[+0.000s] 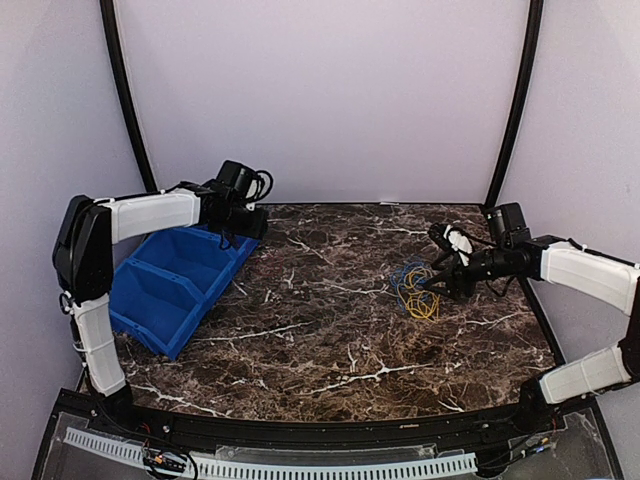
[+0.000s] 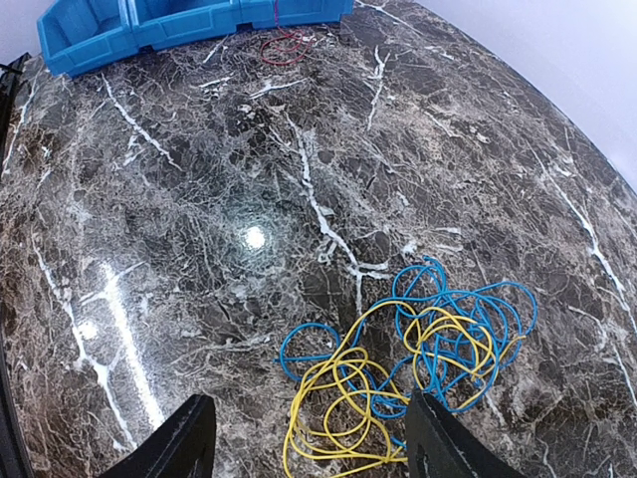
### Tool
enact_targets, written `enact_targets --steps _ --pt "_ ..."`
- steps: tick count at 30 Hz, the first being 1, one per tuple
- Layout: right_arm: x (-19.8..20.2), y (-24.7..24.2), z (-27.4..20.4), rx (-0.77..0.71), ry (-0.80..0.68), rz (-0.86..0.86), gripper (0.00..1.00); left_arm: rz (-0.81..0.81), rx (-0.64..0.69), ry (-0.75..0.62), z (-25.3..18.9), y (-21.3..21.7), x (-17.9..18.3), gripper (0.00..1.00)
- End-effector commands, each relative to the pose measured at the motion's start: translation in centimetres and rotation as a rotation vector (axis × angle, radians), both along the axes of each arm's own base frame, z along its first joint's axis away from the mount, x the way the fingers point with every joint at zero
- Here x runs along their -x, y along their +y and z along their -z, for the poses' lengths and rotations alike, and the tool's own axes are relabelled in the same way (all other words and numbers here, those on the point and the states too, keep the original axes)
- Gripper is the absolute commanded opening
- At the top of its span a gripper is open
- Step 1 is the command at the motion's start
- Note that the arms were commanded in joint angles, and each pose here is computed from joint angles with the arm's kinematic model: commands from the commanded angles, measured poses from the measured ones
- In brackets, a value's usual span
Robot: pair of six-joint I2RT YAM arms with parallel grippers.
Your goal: Untangle the cables
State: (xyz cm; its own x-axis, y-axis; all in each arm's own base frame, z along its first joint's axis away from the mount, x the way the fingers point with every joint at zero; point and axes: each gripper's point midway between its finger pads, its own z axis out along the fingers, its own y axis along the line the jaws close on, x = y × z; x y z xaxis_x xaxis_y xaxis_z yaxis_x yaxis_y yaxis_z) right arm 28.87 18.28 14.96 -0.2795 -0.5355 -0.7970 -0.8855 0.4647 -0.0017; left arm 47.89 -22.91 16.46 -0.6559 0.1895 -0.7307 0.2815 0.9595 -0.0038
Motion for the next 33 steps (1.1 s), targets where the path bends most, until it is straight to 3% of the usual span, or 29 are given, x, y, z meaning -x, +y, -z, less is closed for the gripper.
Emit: enact_targets --steps 1,9,15,25,27,30,33 --pt "-0.2 0.0 -0.2 -0.001 -0.015 -0.005 0.67 -0.093 -0.174 0.05 3.6 3.0 -0.4 0.51" --pt "-0.1 0.0 0.5 0.007 0.016 -0.017 0.67 -0.073 -0.226 0.075 6.0 3.0 -1.1 0.45" --pt "-0.1 0.1 0.7 0.011 0.022 -0.021 0.67 -0.08 -0.238 0.065 5.9 3.1 -1.3 0.22" --pt "-0.1 0.0 1.0 0.018 0.03 -0.018 0.67 -0.051 -0.207 0.02 4.9 2.1 -2.3 0.07" --pt "-0.1 -0.1 1.0 0.019 0.029 -0.017 0.67 -0.045 -0.205 0.019 4.7 1.9 -2.4 0.09" --pt "-0.1 -0.1 1.0 0.02 0.029 -0.016 0.67 -0.028 -0.203 0.029 4.8 1.7 -2.3 0.28" --pt "-0.1 -0.1 1.1 0.022 0.031 -0.015 0.67 -0.015 -0.219 0.04 5.4 1.7 -2.2 0.36"
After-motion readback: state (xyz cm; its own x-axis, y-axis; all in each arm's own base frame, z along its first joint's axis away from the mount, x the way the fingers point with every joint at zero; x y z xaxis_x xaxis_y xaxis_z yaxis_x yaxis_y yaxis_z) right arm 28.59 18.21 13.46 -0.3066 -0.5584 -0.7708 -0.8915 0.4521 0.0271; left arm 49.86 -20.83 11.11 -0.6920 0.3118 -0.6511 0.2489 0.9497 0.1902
